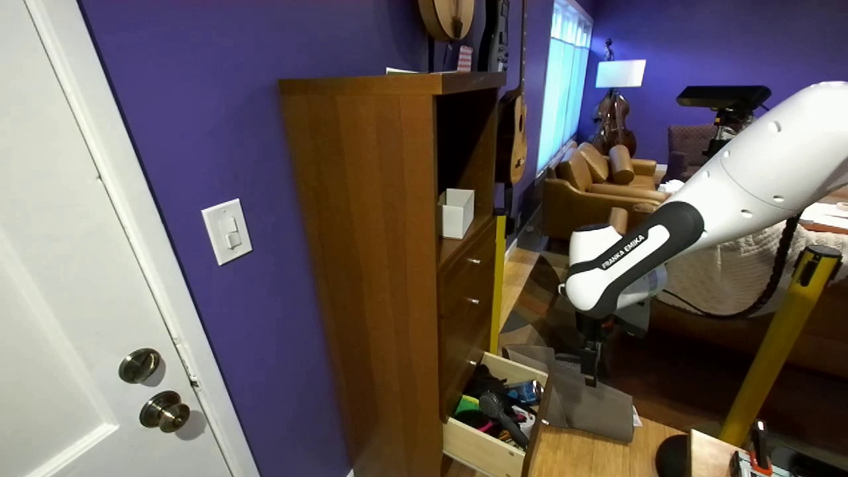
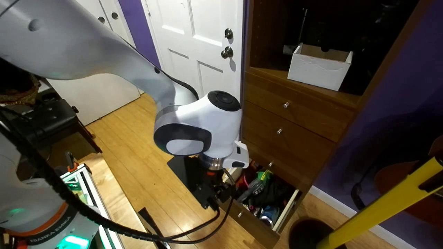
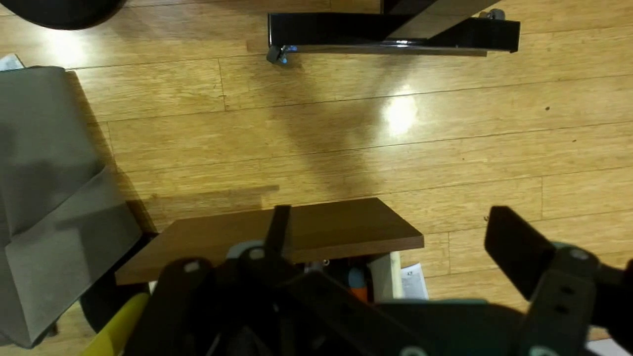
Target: Close the opened cabinet drawer
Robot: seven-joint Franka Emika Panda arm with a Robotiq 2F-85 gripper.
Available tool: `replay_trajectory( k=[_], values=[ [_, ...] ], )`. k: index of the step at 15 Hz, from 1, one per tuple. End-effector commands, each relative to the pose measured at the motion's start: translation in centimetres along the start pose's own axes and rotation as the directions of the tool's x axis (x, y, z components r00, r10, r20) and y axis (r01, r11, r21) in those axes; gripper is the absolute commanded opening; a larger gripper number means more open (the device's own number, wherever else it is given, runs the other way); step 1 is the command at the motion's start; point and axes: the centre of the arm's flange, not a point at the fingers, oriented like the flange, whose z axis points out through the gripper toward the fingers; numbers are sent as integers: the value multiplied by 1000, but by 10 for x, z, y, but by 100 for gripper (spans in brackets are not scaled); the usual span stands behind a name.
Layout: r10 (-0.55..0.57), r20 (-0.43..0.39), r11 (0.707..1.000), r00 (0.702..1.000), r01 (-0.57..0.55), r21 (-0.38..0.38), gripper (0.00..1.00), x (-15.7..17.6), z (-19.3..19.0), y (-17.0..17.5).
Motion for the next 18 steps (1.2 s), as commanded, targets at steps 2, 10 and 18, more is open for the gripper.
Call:
replay_trajectory(
  k=[2,10,18],
  values=[
    [4,13,1000,1000,-3,-3,100,3,6,6],
    [-8,22,1000,1000,9,-25,100,32,47,6],
    [-22,26,997,999,24,-68,75,66,141,49]
  ],
)
